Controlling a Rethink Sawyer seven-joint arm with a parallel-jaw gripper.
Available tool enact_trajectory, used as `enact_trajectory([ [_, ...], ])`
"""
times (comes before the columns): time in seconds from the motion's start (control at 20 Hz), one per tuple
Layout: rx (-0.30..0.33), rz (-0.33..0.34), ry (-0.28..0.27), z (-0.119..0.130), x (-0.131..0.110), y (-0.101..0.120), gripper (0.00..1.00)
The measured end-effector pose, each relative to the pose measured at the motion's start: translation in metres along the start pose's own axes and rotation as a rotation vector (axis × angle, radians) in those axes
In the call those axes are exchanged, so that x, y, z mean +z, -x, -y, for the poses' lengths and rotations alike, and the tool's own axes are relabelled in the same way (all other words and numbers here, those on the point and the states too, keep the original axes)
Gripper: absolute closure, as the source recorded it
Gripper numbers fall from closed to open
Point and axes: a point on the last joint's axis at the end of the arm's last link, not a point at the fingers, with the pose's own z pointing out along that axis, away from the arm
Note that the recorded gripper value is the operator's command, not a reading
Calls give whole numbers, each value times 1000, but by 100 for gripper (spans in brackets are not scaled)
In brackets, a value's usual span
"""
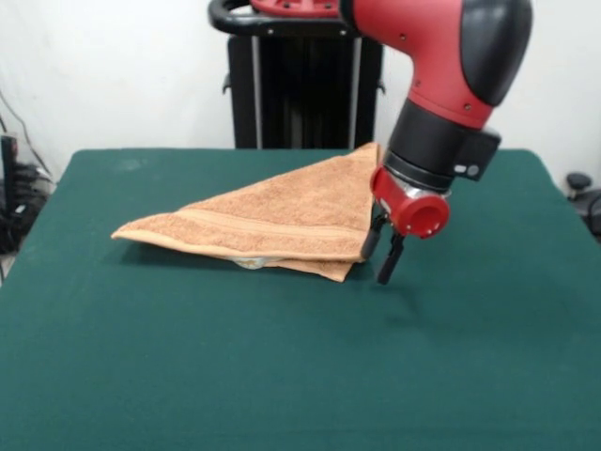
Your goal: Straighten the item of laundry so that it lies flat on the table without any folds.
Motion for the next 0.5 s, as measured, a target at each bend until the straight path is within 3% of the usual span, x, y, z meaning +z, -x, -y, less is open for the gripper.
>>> enact_trajectory([
  [0.5, 34, -17, -50, 29, 7, 6, 0],
])
